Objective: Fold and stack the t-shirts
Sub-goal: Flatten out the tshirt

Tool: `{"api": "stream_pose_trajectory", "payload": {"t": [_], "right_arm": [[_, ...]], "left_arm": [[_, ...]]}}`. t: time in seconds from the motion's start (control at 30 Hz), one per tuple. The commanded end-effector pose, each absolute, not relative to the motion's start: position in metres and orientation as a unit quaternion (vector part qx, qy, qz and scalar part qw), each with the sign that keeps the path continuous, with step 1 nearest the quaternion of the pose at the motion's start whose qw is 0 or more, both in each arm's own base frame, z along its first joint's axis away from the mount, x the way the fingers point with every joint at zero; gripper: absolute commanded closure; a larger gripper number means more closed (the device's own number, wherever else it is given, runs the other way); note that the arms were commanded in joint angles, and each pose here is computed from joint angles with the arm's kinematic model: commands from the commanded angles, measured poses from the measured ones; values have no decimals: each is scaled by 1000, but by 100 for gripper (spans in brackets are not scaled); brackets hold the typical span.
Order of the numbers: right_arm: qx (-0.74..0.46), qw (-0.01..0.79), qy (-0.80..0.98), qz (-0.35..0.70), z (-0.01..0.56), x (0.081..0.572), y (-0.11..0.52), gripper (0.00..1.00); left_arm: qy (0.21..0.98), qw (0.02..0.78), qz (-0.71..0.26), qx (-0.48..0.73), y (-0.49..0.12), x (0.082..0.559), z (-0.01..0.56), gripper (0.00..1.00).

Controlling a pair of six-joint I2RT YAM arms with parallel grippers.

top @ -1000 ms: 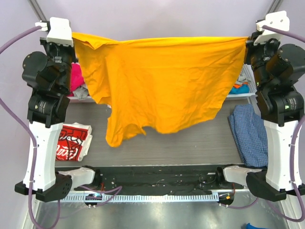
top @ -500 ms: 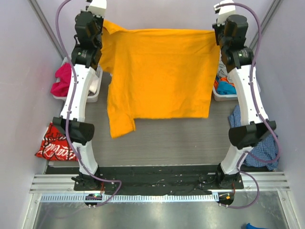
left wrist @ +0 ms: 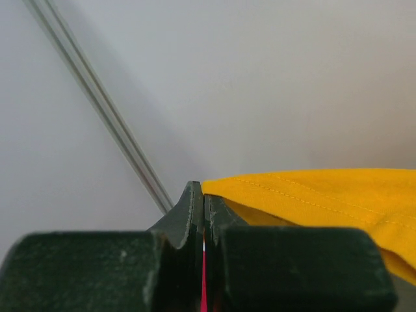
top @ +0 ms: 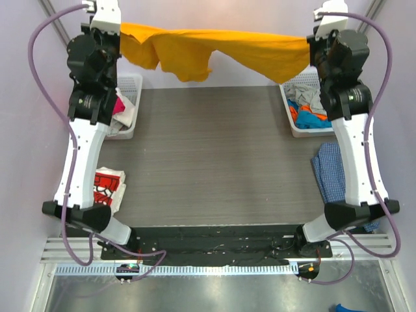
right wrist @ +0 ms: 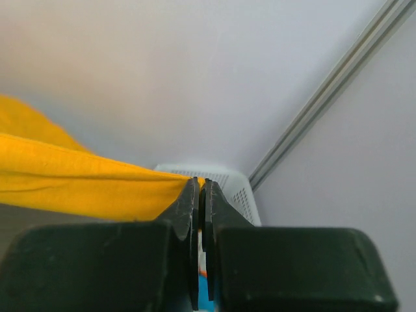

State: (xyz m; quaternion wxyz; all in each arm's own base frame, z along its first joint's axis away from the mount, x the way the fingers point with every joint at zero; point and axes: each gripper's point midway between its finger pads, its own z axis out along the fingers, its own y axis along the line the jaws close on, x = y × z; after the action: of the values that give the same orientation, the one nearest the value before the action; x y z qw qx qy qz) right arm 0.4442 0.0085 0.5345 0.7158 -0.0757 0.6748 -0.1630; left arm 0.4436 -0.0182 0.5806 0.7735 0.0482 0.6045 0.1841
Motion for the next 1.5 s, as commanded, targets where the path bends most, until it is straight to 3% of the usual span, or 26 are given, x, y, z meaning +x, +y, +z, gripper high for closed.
{"api": "stream_pose_trajectory", "payload": {"t": [0.0, 0.2, 0.37, 0.67, 0.93, 1.13, 1.3, 1.47], "right_arm": [[-77, 692, 704, -142, 490, 425, 7, 99], [-116, 597, 788, -98, 355, 399, 20, 99], [-144, 547, 822, -67, 300, 372, 28, 99], [-185, 473, 861, -39, 240, 329, 34, 99], [-227, 419, 879, -34, 200, 302, 33, 99], [-246, 389, 886, -47, 187, 291, 27, 99], [-231, 416, 878, -57, 209, 302, 26, 99], [-153, 515, 837, -102, 295, 345, 13, 99]], "left_arm": [[633, 750, 177, 71, -21, 437, 533, 100], [719, 664, 124, 164, -57, 419, 391, 100], [774, 584, 82, 231, -73, 389, 304, 100], [801, 478, -13, 361, -107, 322, 256, 100], [794, 332, -24, 509, -115, 237, 214, 100], [796, 256, 7, 549, -98, 208, 196, 100], [795, 331, 56, 505, -95, 235, 220, 100], [770, 515, 123, 356, -102, 311, 304, 100]]}}
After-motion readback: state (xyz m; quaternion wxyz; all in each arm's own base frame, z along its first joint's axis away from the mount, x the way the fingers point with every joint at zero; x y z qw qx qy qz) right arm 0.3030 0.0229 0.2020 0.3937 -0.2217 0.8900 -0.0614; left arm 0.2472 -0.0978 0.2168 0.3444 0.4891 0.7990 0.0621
